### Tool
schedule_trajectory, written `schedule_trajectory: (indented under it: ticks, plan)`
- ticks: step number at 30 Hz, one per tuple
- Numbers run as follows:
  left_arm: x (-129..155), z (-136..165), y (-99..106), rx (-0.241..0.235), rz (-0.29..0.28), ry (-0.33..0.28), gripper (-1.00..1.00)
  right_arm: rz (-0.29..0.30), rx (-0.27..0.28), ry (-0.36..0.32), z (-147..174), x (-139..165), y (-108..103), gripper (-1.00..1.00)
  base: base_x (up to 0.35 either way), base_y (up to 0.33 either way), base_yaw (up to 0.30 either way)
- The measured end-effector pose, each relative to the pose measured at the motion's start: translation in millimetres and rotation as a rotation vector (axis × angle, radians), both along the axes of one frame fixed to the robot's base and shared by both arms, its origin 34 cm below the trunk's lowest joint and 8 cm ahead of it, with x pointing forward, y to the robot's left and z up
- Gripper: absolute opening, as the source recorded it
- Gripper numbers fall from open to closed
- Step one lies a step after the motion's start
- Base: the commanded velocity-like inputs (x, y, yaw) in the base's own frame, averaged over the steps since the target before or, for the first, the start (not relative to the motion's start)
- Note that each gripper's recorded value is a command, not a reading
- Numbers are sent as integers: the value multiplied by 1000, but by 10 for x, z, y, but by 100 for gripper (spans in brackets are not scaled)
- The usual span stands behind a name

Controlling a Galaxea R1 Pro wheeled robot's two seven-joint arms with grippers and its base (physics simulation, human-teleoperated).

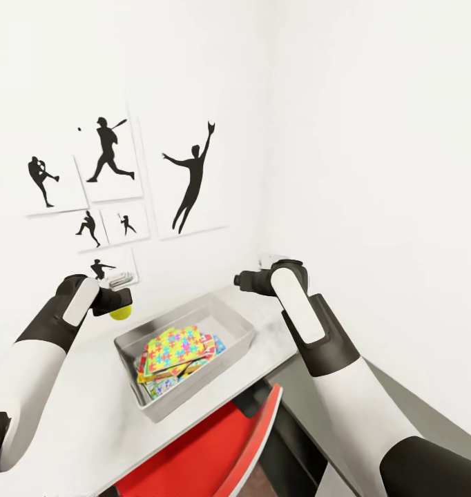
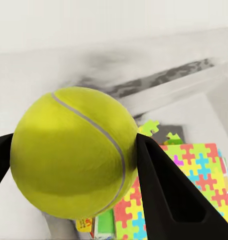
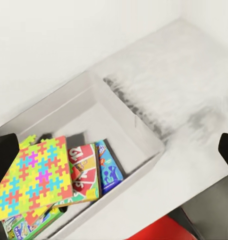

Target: Put all the toys in the child's room - the three board games (two on the bed and one on the table), the two jigsaw puzzles on the table, and the tennis ball on the table - inside the toy box on the table in the child's room.

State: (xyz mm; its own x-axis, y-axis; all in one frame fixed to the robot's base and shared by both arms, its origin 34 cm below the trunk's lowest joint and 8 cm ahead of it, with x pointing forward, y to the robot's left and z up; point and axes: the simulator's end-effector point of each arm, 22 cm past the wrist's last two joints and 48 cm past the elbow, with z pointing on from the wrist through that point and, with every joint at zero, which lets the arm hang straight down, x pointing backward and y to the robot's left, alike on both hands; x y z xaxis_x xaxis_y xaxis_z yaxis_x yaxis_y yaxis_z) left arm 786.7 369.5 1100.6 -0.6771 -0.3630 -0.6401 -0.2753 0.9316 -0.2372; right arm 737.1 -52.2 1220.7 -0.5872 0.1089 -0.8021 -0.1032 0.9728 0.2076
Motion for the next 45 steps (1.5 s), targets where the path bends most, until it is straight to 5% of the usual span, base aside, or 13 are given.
schedule_trajectory:
  ticks: [26,31,38,45]
  plan:
    - [-2,-12,-16,-2,-2,2,-100,4,-6,-2,16,4,8,100,-5,0,30]
    - [-1,-12,-24,-4,-3,1,-100,-23,-59,-36,421,300,-68,100,0,0,0]
    - [1,-13,-38,-6,-2,1,-100,-136,-177,40,840,827,-474,100,0,0,0]
    - [19,-17,-158,-20,-14,0,-100,-173,-136,159,624,904,-575,100,0,0,0]
